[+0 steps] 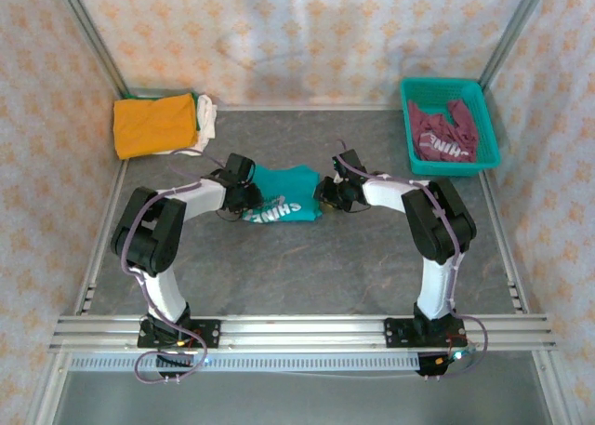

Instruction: Fold and stack the t-shirts

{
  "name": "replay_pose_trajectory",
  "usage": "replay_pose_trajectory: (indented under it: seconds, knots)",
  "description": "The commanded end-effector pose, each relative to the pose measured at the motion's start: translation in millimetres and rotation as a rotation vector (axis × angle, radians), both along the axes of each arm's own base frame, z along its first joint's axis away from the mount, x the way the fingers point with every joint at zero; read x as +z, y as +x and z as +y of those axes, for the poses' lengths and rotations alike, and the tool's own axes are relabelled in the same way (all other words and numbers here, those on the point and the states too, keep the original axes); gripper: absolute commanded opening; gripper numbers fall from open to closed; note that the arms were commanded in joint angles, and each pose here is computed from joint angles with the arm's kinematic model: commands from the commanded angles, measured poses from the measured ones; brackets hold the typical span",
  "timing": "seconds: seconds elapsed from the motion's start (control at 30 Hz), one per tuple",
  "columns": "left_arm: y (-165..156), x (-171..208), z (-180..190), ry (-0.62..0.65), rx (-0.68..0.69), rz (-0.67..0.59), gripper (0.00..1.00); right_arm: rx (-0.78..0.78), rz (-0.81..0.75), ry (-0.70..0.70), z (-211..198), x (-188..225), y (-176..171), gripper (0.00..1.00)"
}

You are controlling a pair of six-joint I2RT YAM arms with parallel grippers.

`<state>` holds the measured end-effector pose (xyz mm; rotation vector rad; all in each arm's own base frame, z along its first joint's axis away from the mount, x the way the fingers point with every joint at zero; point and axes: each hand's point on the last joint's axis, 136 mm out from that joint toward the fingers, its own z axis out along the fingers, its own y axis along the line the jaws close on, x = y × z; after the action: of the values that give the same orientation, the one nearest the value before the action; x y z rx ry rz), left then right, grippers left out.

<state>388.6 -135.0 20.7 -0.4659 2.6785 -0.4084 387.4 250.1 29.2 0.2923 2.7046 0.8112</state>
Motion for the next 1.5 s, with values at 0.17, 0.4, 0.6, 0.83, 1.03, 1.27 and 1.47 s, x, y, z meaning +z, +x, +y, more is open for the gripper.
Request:
replay_pose_trajectory:
  seconds: [0.17, 0.4, 0.6, 0.83, 1.03, 1.27, 1.47]
  knots:
    - [13, -13, -8, -0.007, -0.027, -0.021, 0.00, 0.038, -0.046, -0.002, 8, 4, 4, 0.33]
    - [22, 19, 55, 0.239, 0.036, -0.014, 0.00, 0.051, -0.193, -0.060, -7, 55, 9, 0.38]
    - [50, 61, 84, 0.485, -0.002, -0.038, 0.00, 0.056, -0.283, -0.033, -2, 80, 19, 0.42]
    - [97, 115, 96, 0.661, -0.075, -0.192, 0.00, 0.105, -0.335, 0.054, 24, 105, 34, 0.47]
    - [139, 139, 98, 0.666, -0.194, -0.279, 0.00, 0.169, -0.386, 0.169, 54, 129, 43, 0.56]
    - [170, 157, 131, 0.718, -0.289, -0.333, 0.00, 0.159, -0.395, 0.226, 63, 139, 51, 0.57]
    - [199, 186, 170, 0.733, -0.290, -0.401, 0.00, 0.304, -0.456, 0.289, 88, 158, 33, 0.85]
